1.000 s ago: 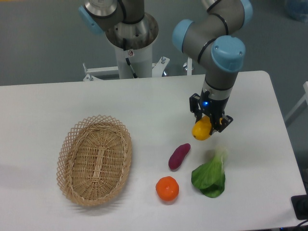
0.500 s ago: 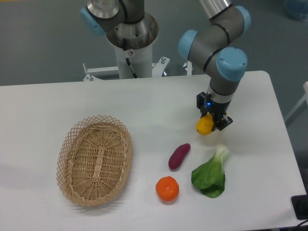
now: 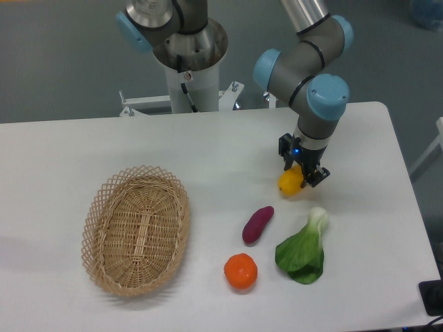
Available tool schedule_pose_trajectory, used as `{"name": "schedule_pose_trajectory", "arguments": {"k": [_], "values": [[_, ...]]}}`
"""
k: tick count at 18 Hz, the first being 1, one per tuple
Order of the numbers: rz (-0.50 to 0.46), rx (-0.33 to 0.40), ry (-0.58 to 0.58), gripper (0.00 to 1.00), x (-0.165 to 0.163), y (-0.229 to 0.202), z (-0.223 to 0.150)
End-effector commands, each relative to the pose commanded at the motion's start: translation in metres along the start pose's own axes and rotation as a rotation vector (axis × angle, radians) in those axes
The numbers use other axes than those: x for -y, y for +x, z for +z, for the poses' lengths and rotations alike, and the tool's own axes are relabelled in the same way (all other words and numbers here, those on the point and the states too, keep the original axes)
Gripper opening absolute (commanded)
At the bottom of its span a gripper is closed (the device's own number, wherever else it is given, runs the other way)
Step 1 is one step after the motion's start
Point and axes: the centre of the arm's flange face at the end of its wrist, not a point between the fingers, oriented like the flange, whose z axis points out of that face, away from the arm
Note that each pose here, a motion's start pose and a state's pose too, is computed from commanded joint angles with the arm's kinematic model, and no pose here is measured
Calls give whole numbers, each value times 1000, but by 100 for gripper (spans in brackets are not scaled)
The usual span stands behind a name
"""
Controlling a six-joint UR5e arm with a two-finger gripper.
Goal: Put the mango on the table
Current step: 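Lower the yellow mango onto the table and open the gripper, then raise the open gripper up and away from the mango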
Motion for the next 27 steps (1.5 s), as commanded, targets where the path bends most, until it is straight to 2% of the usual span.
{"name": "schedule_pose_trajectory", "arguments": {"k": [2,4,8,10,13,15,18,24,27], "values": [[0,3,1,100,0,-1,-1],[-6,18,-2,100,0,-5,-8],[-7,77,0,100,1,-15,-44],[-45,100,4,100,3,-25,-64],[-119,88,49,100,21,-44,-103],[-168,115,108,100,28,-58,-133],[-236,142,137,100,41,-71,-169],[-262,135,128,100,38,-81,-232],[-266,138,119,100,34,-83,-251]]}}
